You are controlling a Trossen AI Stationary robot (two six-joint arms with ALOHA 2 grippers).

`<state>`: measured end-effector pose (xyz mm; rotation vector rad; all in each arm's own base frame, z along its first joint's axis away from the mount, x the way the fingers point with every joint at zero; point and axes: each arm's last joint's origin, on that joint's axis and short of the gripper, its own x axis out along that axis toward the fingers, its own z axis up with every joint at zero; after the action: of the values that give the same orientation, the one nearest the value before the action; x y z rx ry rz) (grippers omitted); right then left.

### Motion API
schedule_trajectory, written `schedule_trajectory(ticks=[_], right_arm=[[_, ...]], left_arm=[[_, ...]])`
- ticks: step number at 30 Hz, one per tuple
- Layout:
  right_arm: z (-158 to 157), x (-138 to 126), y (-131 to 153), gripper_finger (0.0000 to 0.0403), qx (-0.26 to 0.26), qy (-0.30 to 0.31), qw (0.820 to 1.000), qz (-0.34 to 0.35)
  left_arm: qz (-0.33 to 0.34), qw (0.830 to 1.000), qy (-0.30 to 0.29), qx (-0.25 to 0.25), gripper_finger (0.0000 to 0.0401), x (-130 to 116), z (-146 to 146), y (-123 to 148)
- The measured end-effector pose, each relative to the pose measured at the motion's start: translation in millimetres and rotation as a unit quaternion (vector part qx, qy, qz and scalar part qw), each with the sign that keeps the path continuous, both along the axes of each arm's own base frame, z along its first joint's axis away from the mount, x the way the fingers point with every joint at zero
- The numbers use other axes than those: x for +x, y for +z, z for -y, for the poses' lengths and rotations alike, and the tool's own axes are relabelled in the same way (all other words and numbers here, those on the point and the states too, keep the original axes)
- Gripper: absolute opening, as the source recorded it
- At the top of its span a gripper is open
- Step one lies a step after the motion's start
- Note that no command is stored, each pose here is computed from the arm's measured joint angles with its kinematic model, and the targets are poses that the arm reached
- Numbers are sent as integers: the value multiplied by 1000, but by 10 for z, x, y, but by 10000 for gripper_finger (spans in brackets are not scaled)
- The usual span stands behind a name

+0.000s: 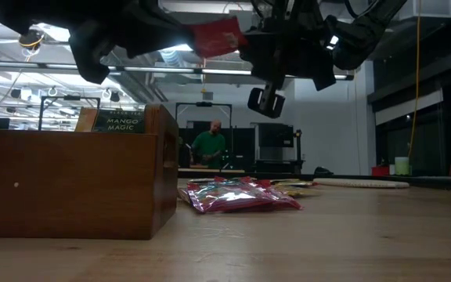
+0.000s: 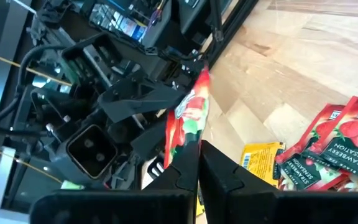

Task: Pick & Place Tea
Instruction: Put the red tea bag into the middle section of the wooden organizer

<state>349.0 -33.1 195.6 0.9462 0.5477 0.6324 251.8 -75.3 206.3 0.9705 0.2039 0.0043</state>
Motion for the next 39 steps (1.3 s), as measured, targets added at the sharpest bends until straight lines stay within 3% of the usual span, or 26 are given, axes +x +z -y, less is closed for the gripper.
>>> schedule_trajectory(ticks=[7, 17, 27, 39], right_arm=[[0, 0, 0, 8, -11, 2, 1000, 11], [1, 1, -1, 6, -20, 2, 1000, 19], [-1, -1, -3, 6, -27, 6, 999, 26], [-3, -20, -66, 6, -66, 18, 997, 35]], left_arm=[[2, 1000, 4, -19, 4, 4, -12, 1], [25, 985, 66, -157, 37, 1, -33, 4], [54, 940, 107, -319, 130, 0, -42, 5], [60, 892, 123, -431, 228, -45, -56, 37]])
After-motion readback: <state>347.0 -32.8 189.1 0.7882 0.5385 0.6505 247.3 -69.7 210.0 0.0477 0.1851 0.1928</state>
